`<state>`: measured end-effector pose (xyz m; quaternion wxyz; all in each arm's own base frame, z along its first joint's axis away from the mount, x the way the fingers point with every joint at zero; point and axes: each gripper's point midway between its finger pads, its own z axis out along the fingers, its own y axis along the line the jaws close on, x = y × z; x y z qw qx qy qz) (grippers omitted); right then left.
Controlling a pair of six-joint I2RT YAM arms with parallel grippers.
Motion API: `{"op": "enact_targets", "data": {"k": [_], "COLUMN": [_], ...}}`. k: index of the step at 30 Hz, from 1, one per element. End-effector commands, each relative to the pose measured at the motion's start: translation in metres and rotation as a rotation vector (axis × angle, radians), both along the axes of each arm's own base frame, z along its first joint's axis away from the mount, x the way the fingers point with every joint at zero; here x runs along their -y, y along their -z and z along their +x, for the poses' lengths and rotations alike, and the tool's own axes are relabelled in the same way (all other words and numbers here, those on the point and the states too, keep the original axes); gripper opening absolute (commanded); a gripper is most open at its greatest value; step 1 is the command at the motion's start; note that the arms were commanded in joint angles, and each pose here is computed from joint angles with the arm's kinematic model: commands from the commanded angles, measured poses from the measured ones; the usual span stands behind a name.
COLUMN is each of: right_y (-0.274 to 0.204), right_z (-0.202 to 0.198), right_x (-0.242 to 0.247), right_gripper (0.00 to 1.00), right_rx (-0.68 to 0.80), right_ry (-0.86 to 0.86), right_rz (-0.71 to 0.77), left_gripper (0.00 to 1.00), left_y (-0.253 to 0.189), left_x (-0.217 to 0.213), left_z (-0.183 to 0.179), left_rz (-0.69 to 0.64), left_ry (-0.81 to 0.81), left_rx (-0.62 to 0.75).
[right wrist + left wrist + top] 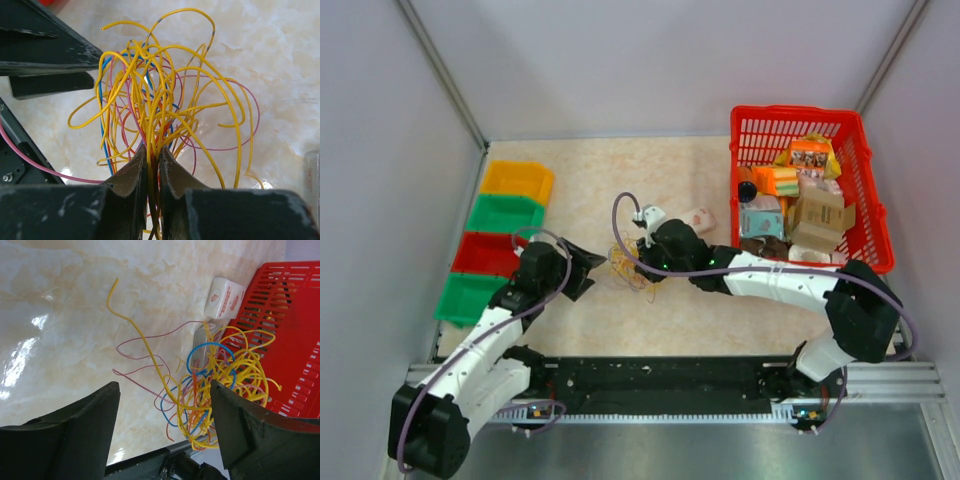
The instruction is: Untangle the cables
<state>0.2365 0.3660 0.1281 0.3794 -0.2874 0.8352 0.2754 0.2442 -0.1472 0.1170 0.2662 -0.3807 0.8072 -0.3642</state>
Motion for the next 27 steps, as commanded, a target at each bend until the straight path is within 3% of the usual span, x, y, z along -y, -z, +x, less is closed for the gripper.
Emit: {"op": "enact_targets", "data": {"k": [1, 8, 13, 15, 20, 27], "right_y": [-0.044, -0.053, -0.053, -0.051, -0.056, -0.066], "right_z": [-0.005, -0.008, -0.009, -0.010, -0.010, -0.013], "right_x": [-0.010, -0.011, -0.010, -0.009, -0.003, 0.003], "right_gripper": [0.00, 0.00, 0.00, 0.00, 0.00, 0.00], "right_rx": [0.051, 0.052, 0.051, 0.048, 0.062, 0.062], "right_ry": [-0.033, -0.041, -0.040, -0.039, -0.029, -0.021], "right_rz": [0.134, 0.162, 0.165, 0.163, 0.154, 0.163], "left_gripper": [0.72, 0.55, 0.51, 0.52, 0.67, 0.64], "left_y": [-0.012, 0.004, 0.000, 0.001, 0.009, -0.013], "left_x": [0.015, 0.031, 0.032, 0.033, 0.021, 0.011], "left_z": [0.015, 0.016, 0.024, 0.023, 0.011, -0.015], "left_rz": [-0.054, -0.124, -0.119, -0.117, -0.023, 0.040], "left_ry": [0.061, 0.112, 0.115, 0.119, 0.131, 0.205], "left_rx": [0.072, 0.031, 0.055, 0.048, 0.030, 0.196]}}
